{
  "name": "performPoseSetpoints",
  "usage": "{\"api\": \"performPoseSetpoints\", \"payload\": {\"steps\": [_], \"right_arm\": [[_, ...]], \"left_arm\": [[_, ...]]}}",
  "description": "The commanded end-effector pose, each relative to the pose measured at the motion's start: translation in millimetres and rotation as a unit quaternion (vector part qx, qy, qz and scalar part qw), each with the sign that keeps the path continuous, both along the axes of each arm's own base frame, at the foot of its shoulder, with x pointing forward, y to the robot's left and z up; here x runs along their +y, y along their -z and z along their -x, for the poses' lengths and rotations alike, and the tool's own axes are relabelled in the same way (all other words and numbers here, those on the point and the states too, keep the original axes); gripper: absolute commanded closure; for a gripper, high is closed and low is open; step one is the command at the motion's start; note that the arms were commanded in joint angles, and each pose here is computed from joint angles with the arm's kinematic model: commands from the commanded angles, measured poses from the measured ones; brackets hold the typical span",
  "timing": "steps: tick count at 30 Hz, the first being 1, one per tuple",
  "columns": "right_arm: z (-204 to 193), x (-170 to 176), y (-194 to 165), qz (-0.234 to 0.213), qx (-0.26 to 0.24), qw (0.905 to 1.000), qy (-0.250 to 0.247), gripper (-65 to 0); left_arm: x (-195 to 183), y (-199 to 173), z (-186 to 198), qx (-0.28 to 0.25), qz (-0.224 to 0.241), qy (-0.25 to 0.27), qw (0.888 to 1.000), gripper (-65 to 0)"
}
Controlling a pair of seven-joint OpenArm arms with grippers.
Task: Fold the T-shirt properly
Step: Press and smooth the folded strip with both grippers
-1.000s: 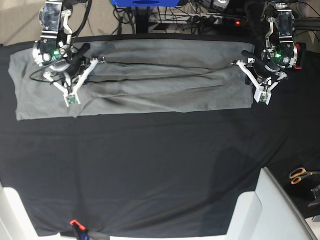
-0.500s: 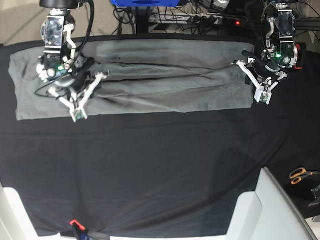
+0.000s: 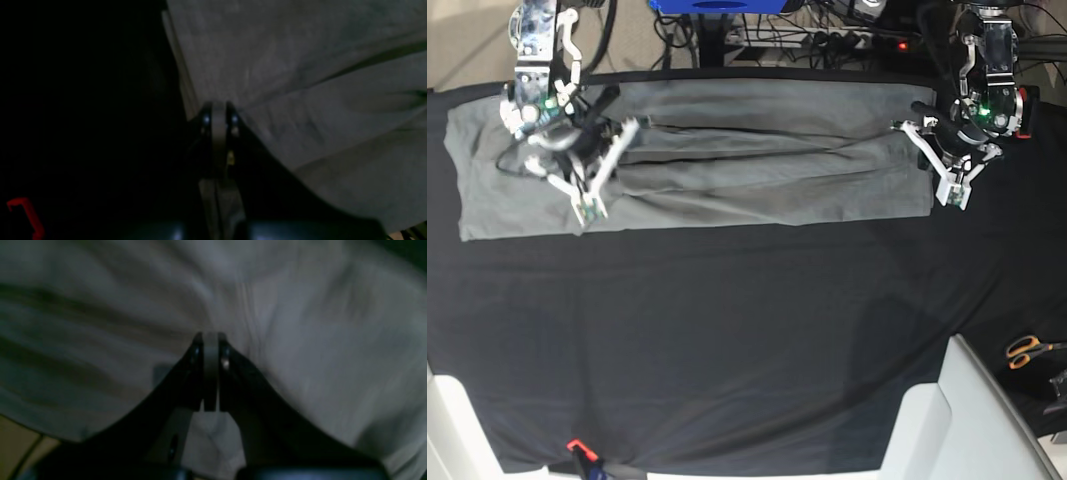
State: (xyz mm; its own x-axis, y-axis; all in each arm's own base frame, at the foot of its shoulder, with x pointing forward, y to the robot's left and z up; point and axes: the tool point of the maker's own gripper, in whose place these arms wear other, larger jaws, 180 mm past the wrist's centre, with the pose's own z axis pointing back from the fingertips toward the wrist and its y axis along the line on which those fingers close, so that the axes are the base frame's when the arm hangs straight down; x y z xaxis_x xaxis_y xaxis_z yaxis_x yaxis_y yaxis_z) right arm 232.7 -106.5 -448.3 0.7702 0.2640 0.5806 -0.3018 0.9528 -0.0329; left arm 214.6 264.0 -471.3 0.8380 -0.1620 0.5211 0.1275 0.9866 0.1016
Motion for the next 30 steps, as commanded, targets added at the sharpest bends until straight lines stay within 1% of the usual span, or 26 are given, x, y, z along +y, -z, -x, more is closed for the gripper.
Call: {"api": "performPoseSetpoints", "payload": {"steps": [1, 5, 9, 11, 13, 15, 19, 22, 30], "right_arm": [[-16.4, -1.5, -11.8, 0.001, -0.021, 0.9998, 0.004, -0.5], [-40.3, -4.2, -11.9, 0.004, -0.025, 0.9997, 0.004, -0.5], [-49.9, -3.7, 1.5, 0.0, -0.008, 1.0, 0.003, -0.5], [-51.5, -16.7, 7.7, 0.005, -0.001, 0.9997, 0.025, -0.5], [-54.7, -20.9, 12.3, 0.004, -0.009, 0.9992, 0.039, -0.5], [-52.8, -20.6, 20.7, -0.001, -0.007, 0.999, 0.043, -0.5], [-39.5, -18.6, 41.6, -0.008, 0.024, 0.9987, 0.045, -0.2], [-30.1, -14.8, 47.3, -0.01, 0.034, 0.9984, 0.043, -0.2], [-6.9, -17.7, 36.4, -0.003, 0.026, 0.9986, 0.046, -0.2]], "left_arm": [[4.2, -8.8, -8.4, -0.018, -0.004, 0.001, 1.0, 0.0], [4.2, -8.8, -8.4, -0.018, -0.004, 0.001, 1.0, 0.0], [5.2, -9.1, -8.4, -0.018, -0.005, 0.0, 1.0, 0.0], [5.7, -9.3, -8.4, -0.018, -0.005, -0.001, 1.0, 0.0], [5.7, -9.0, -7.7, -0.018, -0.005, -0.001, 1.0, 0.0], [5.7, -8.6, -7.0, -0.017, -0.005, -0.001, 1.0, 0.0], [5.7, -8.6, -7.0, -0.017, -0.005, -0.001, 1.0, 0.0], [5.7, -9.0, -7.7, -0.018, -0.005, -0.001, 1.0, 0.0], [8.3, -9.0, -7.3, -0.016, -0.008, -0.001, 1.0, 0.0]]}}
